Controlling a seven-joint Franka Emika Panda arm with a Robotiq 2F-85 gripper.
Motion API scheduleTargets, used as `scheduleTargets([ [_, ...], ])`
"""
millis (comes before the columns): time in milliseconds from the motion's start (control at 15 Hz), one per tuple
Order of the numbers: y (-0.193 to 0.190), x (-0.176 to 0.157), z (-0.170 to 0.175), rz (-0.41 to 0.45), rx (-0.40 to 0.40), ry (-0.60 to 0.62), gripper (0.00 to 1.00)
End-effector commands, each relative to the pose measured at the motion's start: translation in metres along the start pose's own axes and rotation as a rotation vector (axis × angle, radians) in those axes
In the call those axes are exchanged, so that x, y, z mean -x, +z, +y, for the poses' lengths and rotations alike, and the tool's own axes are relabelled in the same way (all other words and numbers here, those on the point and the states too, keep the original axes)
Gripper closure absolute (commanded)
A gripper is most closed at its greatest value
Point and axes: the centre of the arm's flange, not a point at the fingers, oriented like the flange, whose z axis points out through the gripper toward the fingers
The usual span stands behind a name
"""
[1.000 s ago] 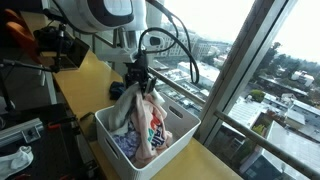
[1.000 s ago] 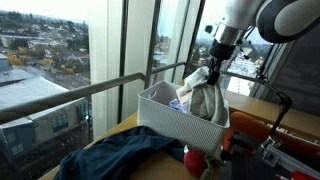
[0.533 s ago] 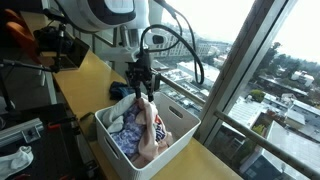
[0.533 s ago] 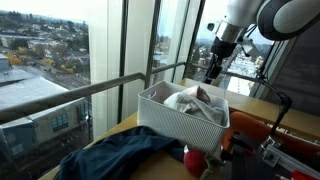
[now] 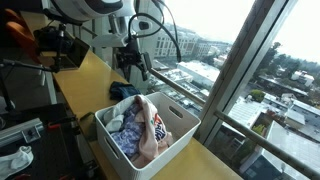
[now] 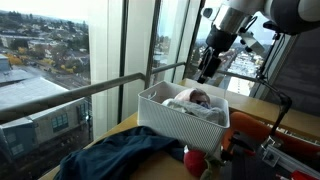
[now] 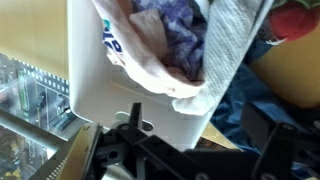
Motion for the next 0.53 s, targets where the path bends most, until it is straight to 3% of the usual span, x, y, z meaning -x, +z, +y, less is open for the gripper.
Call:
scheduleTargets([
  [0,0.018,-0.030,-0.062,0.056,-0.066,-0.039,0.00],
  [467,0.061,-0.065,-0.162,0.062,-0.168,-0.147,0.00],
])
